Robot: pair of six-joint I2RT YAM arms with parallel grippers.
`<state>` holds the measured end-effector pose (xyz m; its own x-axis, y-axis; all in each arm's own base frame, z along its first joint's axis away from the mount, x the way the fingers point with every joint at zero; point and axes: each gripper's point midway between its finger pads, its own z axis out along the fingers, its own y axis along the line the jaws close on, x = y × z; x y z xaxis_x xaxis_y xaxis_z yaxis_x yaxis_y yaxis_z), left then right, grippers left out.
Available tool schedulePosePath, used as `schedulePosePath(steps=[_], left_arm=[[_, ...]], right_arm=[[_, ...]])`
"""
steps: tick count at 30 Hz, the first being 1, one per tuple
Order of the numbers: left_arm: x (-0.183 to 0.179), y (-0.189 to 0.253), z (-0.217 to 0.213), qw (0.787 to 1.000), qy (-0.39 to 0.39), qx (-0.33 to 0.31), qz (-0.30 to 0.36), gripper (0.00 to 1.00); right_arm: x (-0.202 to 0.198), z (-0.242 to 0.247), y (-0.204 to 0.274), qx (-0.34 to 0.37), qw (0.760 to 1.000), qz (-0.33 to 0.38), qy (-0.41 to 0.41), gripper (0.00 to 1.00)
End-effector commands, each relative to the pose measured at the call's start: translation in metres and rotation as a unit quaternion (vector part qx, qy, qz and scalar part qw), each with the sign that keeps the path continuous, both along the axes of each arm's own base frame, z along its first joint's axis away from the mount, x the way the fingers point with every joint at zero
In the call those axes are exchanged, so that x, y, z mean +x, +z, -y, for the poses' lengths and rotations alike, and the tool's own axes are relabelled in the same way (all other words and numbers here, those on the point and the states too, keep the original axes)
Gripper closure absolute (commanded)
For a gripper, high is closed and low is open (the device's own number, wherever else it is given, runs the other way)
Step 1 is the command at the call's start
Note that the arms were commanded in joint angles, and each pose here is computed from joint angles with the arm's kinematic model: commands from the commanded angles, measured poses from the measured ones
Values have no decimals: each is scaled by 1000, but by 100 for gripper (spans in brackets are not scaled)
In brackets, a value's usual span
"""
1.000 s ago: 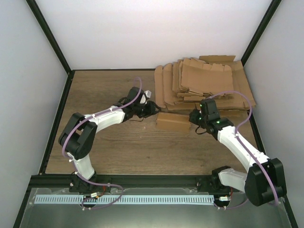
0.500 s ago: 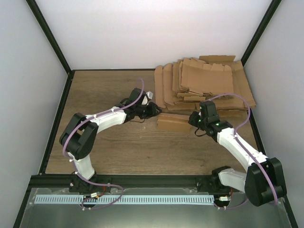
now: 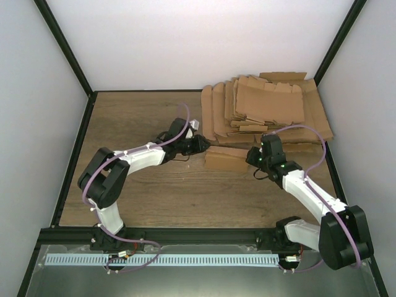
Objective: Fold the paper box
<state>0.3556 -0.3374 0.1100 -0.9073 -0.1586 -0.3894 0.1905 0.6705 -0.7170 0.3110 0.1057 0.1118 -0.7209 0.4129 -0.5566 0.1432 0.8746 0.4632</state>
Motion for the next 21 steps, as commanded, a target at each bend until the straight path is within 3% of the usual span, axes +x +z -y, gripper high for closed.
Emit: schedulePosePath(steps=[1,8,14,18,21], left_arm=[[-24,-36,-1,999,-15,49,-12,80],[-23,-26,-4,998,-3,67,18,77],[-20,3,-4,996,-15,66,61,47],[-16,35,-9,991,-15,71,109,37],[-15,59,-14,988,-13,68,141,29]], right_arm=[[-22,8,-32,-20,998,-61,1,88],[-19,9,-25,-24,998,-50,1,88],[-16,7,-19,-24,999,-40,8,87],[-11,8,-7,-32,999,-21,12,84],[-4,14,8,-53,999,-2,2,75]])
